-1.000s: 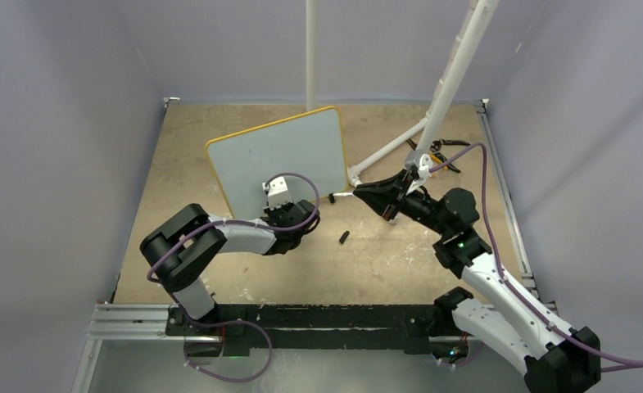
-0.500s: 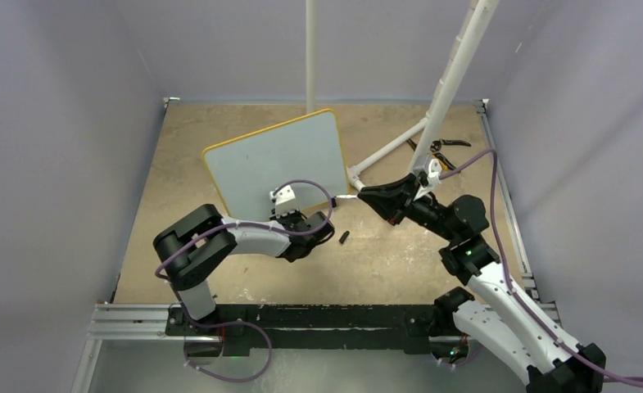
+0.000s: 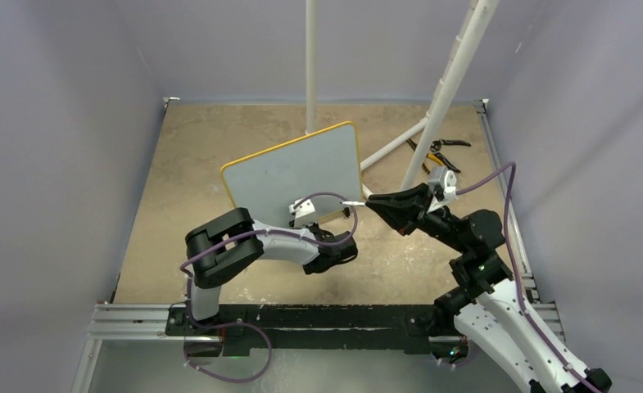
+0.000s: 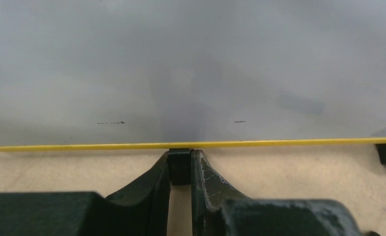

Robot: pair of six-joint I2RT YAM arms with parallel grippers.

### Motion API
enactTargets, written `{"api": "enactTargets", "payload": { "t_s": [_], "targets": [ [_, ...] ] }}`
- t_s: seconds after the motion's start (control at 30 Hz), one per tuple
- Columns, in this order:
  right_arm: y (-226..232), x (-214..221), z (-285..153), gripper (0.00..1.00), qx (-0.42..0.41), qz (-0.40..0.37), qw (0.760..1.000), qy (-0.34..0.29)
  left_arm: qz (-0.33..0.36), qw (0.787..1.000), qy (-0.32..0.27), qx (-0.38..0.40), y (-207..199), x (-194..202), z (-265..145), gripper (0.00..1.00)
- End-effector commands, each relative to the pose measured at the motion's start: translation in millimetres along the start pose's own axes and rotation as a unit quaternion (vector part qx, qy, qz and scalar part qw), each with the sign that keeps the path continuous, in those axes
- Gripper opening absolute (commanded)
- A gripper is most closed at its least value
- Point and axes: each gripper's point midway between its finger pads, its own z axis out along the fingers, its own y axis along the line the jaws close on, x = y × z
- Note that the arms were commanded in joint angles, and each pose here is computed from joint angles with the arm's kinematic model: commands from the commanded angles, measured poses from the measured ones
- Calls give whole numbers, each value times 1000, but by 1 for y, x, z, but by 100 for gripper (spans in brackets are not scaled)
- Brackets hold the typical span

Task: Write a sentence on the whiteboard
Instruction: Move the whiteboard stand to the center of the board.

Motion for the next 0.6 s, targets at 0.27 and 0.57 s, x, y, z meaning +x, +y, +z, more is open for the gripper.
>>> {"api": "enactTargets", "payload": {
  "t_s": [0.27,0.57],
  "targets": [
    [6,-7,-7,0,2,-9,1000,-3,-39,998,40,39,-36,14,-27,22],
    [11,-25,-13,0,11,-10,1000,-15,-31,995,30,87,-51,-6,-56,50]
  ]
}}
